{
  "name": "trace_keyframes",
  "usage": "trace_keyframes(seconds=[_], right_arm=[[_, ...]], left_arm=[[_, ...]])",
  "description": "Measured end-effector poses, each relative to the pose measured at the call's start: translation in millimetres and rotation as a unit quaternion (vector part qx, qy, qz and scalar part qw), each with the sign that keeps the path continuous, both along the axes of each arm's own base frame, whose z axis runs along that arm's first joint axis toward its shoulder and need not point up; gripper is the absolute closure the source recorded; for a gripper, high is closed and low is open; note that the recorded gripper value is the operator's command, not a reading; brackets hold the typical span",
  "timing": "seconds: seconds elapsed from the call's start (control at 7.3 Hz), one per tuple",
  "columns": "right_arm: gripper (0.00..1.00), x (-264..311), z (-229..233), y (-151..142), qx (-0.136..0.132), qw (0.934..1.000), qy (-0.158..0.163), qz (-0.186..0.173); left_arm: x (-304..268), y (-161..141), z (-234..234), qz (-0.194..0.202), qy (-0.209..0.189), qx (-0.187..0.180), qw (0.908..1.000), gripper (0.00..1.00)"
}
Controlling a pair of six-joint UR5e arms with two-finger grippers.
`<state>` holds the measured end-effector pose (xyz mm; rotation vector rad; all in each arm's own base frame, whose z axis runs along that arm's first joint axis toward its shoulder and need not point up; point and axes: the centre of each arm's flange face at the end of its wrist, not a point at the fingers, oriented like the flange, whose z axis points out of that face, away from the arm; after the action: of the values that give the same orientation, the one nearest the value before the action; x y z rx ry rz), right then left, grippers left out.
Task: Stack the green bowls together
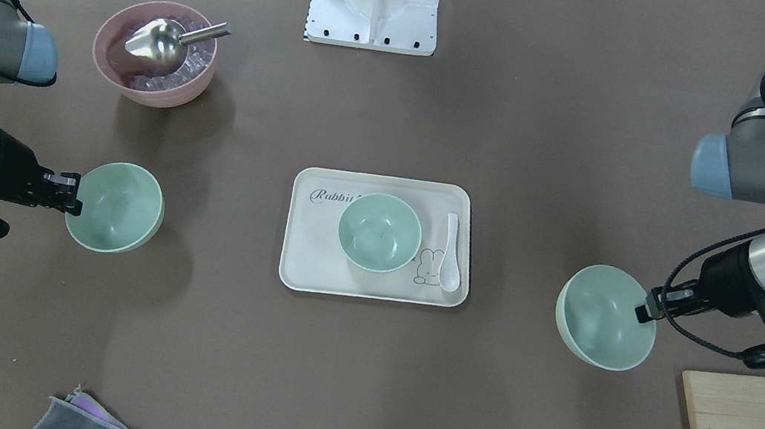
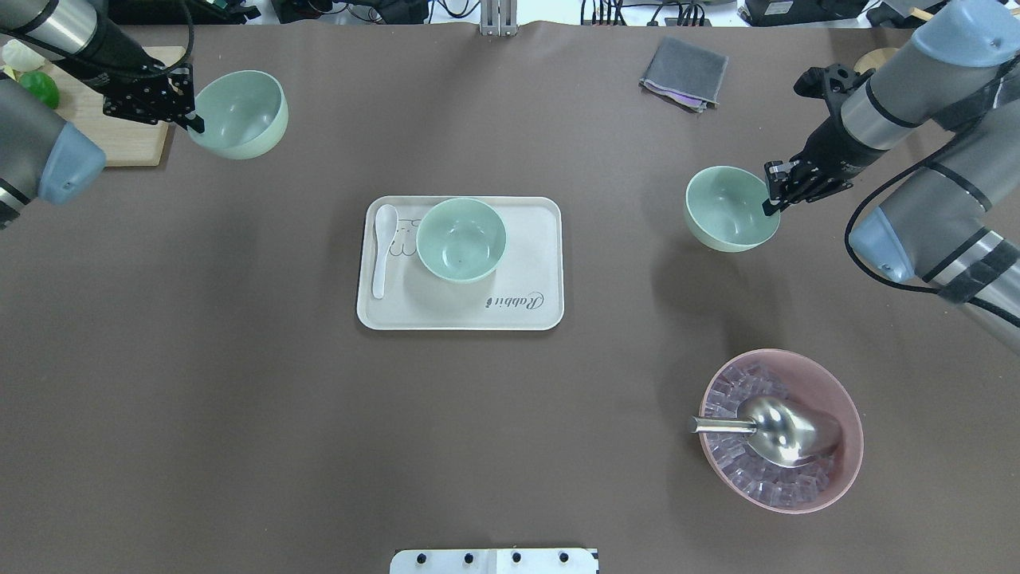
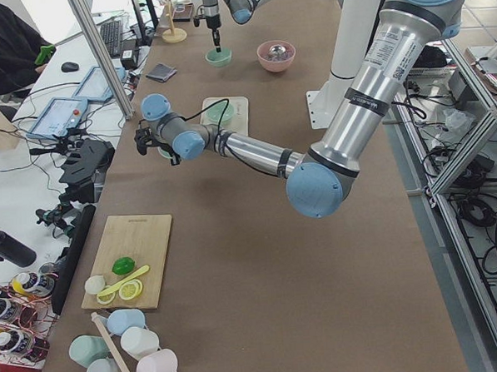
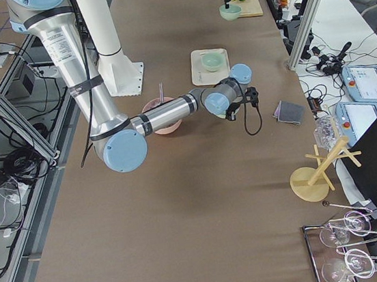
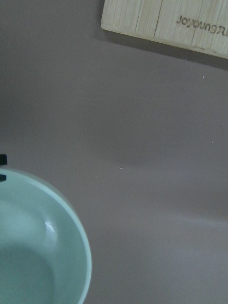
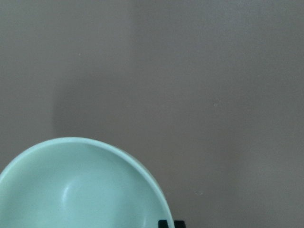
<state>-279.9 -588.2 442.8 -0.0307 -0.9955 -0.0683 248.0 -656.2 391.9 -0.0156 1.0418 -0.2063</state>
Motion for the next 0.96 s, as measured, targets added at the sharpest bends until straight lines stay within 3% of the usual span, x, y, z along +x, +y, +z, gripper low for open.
trace_keyframes(seconds=[0.41, 0.96], right_arm=[[1.00, 11.6, -23.2, -12.8, -0.003, 0.9997, -0.021, 0.009], [1.00, 2.4, -59.5, -23.0, -0.041, 0.9977, -0.031, 0.043]], left_arm=[[78.3, 18.8, -55.1, -0.012, -0.005, 0.002, 0.9999, 1.00], [163.2, 49.3, -135.6, -0.028, -0.014, -0.009, 0.9995, 1.00]])
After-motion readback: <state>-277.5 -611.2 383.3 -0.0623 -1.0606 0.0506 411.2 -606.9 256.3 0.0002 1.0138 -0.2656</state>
